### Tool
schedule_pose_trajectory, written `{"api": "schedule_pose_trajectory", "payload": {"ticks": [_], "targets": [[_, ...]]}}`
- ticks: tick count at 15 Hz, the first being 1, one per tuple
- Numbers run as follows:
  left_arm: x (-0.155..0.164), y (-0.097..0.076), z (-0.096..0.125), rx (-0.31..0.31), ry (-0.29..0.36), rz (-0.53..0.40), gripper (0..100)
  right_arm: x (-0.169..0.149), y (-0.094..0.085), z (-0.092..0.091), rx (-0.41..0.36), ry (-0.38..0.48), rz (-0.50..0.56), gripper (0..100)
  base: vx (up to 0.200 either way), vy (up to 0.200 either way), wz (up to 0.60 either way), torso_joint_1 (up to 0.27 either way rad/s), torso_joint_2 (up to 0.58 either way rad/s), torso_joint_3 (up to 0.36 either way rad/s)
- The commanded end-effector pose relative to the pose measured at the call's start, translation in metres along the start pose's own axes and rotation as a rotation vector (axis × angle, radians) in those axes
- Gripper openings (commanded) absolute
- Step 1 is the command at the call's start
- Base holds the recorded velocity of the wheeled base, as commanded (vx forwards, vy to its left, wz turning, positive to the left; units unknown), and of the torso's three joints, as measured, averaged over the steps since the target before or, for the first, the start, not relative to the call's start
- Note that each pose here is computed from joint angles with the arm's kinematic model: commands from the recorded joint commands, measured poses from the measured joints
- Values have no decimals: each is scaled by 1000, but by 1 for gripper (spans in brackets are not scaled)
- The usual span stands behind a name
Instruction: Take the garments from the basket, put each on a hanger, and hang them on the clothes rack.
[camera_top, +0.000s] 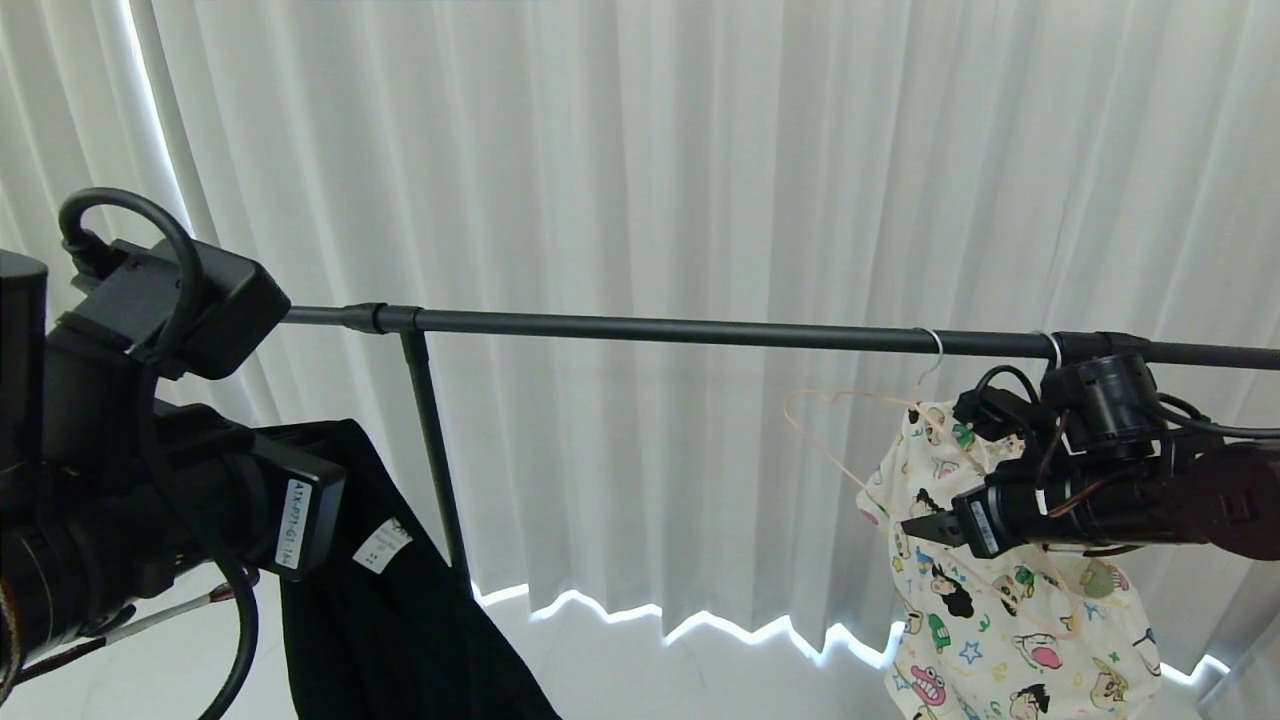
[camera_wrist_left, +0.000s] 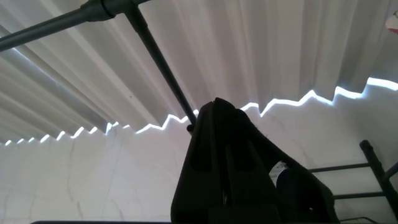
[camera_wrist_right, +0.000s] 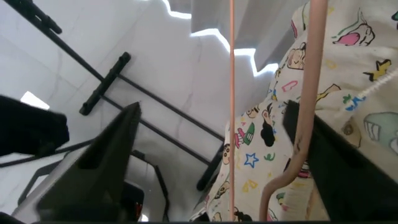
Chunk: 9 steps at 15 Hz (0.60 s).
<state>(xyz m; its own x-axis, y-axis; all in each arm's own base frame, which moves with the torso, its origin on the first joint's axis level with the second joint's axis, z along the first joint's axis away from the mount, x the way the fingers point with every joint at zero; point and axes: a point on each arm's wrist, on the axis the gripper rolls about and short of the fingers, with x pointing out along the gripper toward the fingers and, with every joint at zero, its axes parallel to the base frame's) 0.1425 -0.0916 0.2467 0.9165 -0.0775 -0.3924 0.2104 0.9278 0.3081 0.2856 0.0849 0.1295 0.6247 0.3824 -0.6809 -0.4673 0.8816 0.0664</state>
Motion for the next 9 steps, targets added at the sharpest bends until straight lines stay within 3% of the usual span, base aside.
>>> {"api": "schedule_pose_trajectory", "payload": {"ticks": [1, 9], "targets": [[0, 0, 0, -1, 1, 1, 0, 1, 0, 0, -5, 4, 0, 0, 0, 0, 0, 0, 0, 0], [-2, 1, -1, -3, -3, 1, 0, -11, 2, 5, -15, -38, -5, 0, 0, 0, 0, 0, 0, 0]]}}
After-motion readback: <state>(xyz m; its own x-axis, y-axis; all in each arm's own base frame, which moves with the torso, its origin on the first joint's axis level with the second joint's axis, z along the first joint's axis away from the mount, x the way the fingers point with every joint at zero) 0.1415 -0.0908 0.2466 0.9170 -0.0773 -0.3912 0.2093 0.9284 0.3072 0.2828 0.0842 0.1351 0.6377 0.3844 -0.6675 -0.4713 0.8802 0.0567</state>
